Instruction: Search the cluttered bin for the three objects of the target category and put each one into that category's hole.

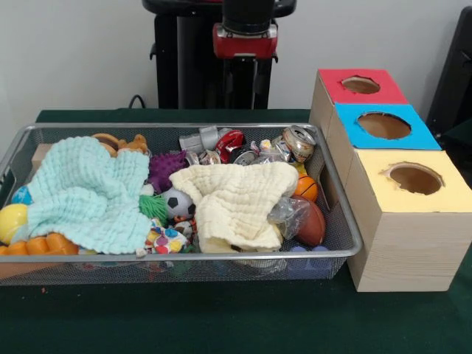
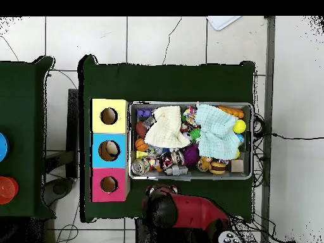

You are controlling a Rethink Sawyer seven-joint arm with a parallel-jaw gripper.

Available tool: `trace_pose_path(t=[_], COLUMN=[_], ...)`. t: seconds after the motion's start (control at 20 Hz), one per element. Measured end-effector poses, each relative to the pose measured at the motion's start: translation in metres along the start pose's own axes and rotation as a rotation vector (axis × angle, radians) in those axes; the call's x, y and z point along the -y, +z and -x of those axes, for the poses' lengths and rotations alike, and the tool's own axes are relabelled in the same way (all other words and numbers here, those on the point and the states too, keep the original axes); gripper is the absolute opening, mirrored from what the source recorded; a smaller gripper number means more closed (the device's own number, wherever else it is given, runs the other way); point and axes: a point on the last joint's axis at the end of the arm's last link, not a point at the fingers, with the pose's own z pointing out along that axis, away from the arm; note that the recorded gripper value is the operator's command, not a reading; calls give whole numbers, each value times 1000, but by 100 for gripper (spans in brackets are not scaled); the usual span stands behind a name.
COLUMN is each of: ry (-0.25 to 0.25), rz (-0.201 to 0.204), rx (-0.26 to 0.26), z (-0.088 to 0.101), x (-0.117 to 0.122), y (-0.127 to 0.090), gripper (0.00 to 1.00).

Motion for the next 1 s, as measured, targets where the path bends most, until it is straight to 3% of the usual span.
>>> trace_pose_path(t=[0.4, 0.7, 1.0], ry=[-47, -89, -132], rz=[53, 72, 77], rx=[15, 63, 72], z=[2, 28, 52], x=[17, 9, 0], y=[14, 7, -11], gripper=[100, 100, 100])
